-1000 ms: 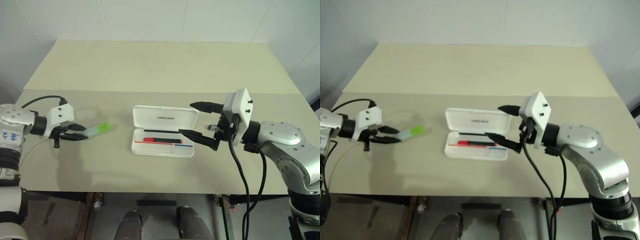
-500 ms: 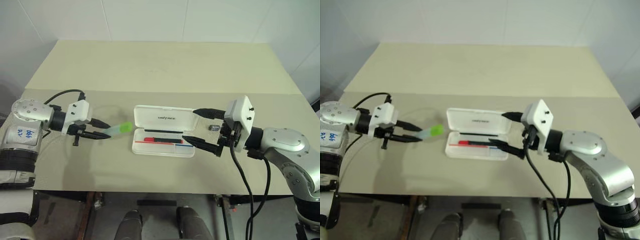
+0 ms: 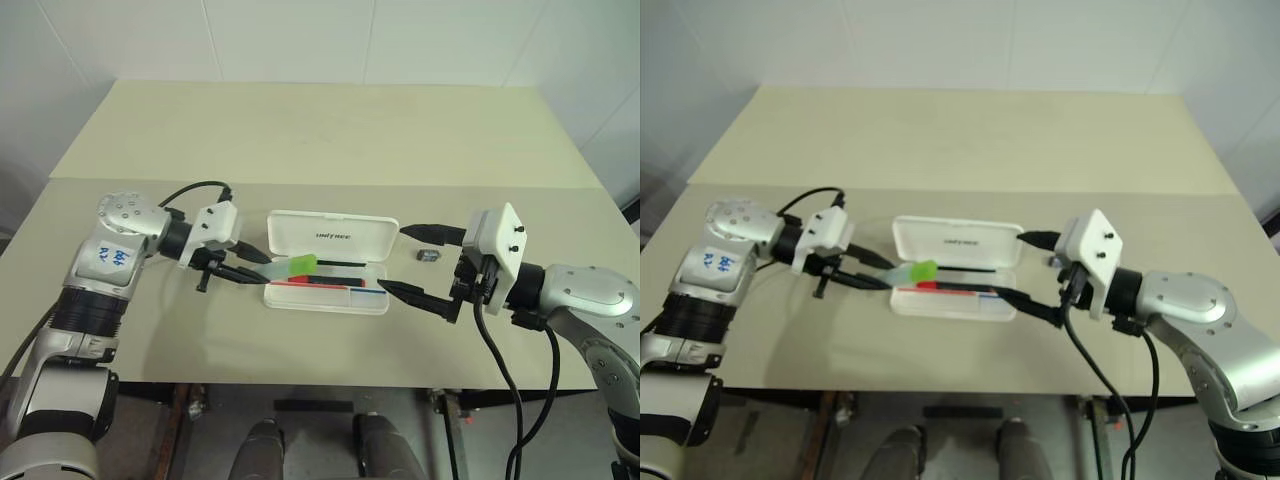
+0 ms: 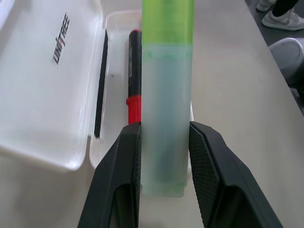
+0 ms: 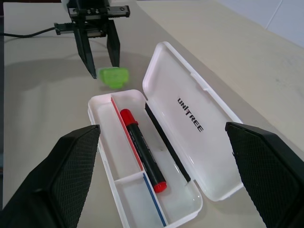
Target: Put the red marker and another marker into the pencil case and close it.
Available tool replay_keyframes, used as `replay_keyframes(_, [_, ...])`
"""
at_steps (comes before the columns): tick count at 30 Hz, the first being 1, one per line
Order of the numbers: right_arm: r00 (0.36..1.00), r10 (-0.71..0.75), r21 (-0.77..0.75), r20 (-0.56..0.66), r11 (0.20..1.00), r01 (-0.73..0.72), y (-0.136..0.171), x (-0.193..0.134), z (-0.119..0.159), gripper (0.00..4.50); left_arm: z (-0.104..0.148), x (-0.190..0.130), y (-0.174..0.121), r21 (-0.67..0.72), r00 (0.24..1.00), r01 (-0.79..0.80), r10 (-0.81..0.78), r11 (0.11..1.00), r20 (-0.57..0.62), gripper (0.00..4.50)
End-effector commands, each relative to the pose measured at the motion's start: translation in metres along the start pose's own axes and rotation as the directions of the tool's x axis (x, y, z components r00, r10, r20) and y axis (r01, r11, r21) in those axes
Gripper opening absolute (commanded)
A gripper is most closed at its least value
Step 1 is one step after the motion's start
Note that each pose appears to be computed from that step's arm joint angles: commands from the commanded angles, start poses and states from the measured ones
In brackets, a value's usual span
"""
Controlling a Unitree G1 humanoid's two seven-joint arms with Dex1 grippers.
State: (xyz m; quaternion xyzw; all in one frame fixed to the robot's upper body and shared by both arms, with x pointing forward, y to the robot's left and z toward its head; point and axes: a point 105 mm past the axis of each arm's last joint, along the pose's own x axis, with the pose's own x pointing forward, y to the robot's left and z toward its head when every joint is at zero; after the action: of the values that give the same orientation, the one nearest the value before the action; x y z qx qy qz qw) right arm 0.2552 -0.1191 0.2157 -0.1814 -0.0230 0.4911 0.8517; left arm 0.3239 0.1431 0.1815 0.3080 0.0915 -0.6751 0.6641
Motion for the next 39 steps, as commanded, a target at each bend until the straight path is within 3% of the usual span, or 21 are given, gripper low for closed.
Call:
replay_keyframes(1, [1.0, -0.022, -0.05, 0.016, 0.998, 0.023, 0.001, -0.008, 0.011, 4.5, 0.01, 0.008, 0.006, 0.039, 1.0, -0.004, 0.005, 0.999, -0.008, 1.11])
replay_keyframes(19, [0.999, 0.008, -0.063, -0.053, 0.998, -0.011, 0.018, -0.021, 0.0, 4.5, 0.017, 0.045, 0.008, 0.042, 0.999, 0.05, -0.05, 0.998, -0.005, 1.11])
replay_keyframes(30, [0.999, -0.014, -0.069, -0.034, 0.998, 0.011, 0.017, -0.018, 0.003, 4.5, -0.016, 0.038, 0.005, 0.013, 0.994, 0.036, -0.034, 0.999, -0.108, 1.11])
replay_keyframes(39, [1.0, -0.016, -0.068, -0.024, 0.998, 0.015, 0.016, -0.016, 0.004, 4.5, -0.02, 0.036, 0.004, 0.013, 0.991, 0.048, -0.046, 0.999, -0.124, 1.11])
